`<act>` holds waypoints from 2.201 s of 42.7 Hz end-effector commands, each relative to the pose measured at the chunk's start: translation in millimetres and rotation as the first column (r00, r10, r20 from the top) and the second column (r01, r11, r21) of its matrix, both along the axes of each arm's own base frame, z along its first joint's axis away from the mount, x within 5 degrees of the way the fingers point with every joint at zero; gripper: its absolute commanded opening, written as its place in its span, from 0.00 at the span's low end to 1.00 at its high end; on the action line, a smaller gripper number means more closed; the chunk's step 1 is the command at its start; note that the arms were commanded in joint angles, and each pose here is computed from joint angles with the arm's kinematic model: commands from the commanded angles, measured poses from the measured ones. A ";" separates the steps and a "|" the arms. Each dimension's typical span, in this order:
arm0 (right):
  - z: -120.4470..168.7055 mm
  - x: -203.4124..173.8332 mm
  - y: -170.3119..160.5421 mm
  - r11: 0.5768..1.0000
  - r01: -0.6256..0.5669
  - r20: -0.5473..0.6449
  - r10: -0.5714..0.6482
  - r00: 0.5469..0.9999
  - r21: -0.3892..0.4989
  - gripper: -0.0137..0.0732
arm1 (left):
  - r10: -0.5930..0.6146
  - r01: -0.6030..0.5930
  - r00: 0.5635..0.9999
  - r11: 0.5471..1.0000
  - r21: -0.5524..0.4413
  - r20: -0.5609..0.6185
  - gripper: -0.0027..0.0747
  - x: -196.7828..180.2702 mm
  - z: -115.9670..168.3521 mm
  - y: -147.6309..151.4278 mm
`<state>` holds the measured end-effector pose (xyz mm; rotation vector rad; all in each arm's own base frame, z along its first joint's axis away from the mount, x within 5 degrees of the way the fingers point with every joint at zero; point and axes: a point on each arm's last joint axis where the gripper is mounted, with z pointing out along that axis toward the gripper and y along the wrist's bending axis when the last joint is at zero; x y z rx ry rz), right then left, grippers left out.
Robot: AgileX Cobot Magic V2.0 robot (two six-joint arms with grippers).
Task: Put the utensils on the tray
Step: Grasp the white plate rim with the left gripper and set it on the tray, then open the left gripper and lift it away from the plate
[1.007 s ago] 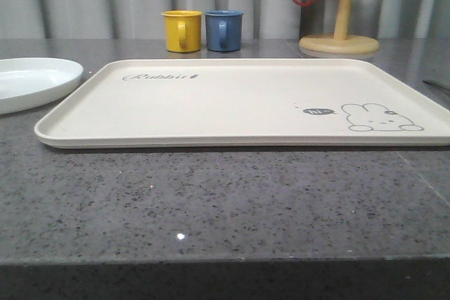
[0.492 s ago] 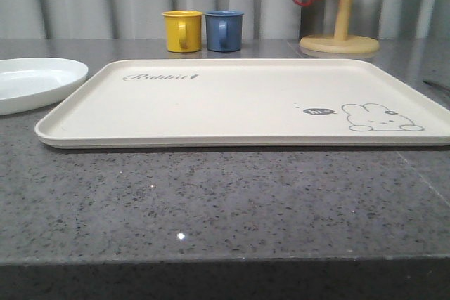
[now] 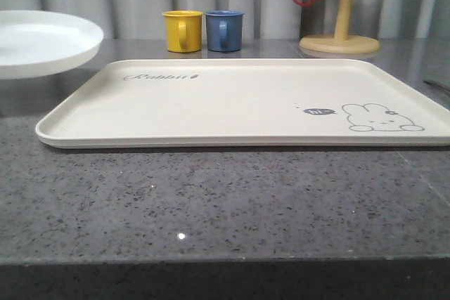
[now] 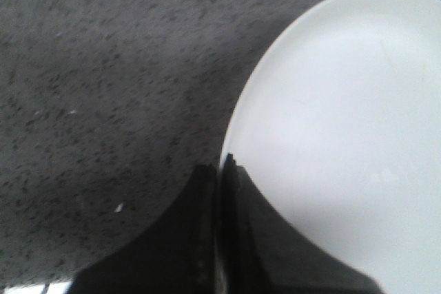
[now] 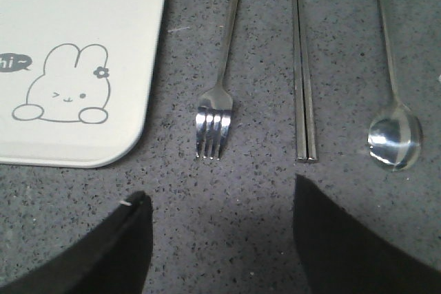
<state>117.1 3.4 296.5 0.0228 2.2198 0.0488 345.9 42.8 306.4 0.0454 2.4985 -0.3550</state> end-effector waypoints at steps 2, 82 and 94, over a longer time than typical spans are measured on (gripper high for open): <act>11.3 4.6 0.1 1.000 -0.002 0.076 0.002 0.997 -0.003 0.70 | -0.095 0.098 0.990 0.995 -0.018 0.104 0.01 -3.8 39.4 -33.4; 12.0 4.5 0.9 1.000 -0.003 0.077 0.002 0.997 0.012 0.70 | -0.494 0.445 0.836 0.865 0.232 0.240 0.57 -205.7 65.8 -144.3; 31.5 37.3 2.1 1.000 -0.011 -0.125 0.012 0.992 0.003 0.69 | -0.494 0.444 0.835 0.866 0.231 0.242 0.57 -211.5 62.5 -140.1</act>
